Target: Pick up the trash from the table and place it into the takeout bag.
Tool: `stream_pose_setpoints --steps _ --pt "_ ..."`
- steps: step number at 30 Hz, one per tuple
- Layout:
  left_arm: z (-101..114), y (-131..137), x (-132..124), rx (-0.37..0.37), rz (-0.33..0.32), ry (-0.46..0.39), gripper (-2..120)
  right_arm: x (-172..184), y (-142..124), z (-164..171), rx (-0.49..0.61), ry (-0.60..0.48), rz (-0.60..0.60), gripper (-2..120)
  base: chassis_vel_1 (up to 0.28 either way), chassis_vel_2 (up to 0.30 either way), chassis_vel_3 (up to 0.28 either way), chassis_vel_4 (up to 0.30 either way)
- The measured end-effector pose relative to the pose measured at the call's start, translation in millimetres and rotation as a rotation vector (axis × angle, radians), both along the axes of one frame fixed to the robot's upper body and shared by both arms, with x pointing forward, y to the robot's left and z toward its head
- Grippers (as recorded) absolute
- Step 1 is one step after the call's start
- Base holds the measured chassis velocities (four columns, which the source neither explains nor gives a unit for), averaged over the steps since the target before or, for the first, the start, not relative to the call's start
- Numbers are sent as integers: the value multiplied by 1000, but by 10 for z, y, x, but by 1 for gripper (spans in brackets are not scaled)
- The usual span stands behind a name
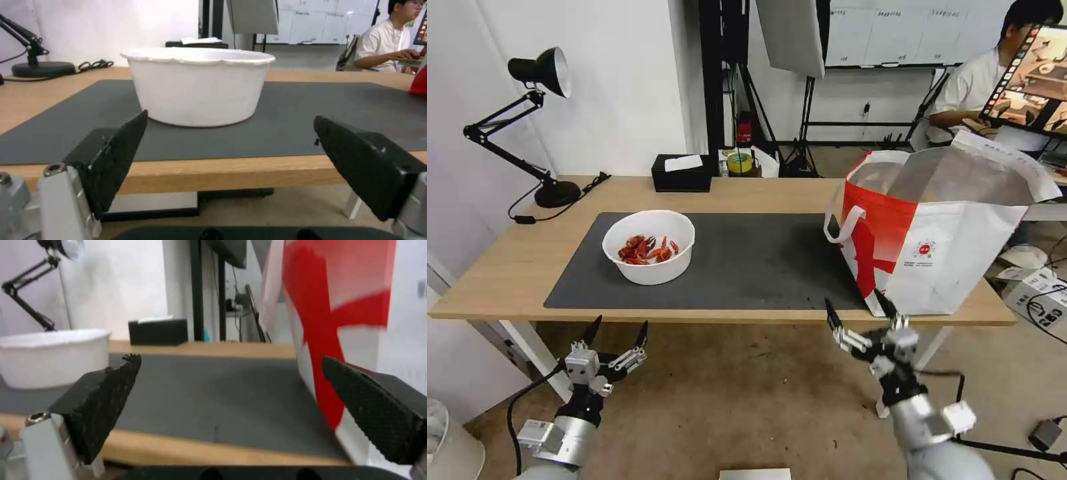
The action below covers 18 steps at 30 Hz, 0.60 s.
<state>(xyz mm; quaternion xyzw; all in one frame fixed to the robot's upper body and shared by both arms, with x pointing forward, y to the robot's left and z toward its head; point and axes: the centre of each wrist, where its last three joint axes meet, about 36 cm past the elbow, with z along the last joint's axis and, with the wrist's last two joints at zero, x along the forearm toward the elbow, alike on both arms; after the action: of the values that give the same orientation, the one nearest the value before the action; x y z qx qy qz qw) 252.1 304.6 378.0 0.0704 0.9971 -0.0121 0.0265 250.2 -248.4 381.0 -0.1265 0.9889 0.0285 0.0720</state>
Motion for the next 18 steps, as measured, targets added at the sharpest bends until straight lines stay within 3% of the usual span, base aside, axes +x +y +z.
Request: stream_pose_setpoints --steps 18 --pt "-25 -27 -12 -5 -1 -2 100 -59 -29 -187 -98 49 -49 100 0 0 0 0"
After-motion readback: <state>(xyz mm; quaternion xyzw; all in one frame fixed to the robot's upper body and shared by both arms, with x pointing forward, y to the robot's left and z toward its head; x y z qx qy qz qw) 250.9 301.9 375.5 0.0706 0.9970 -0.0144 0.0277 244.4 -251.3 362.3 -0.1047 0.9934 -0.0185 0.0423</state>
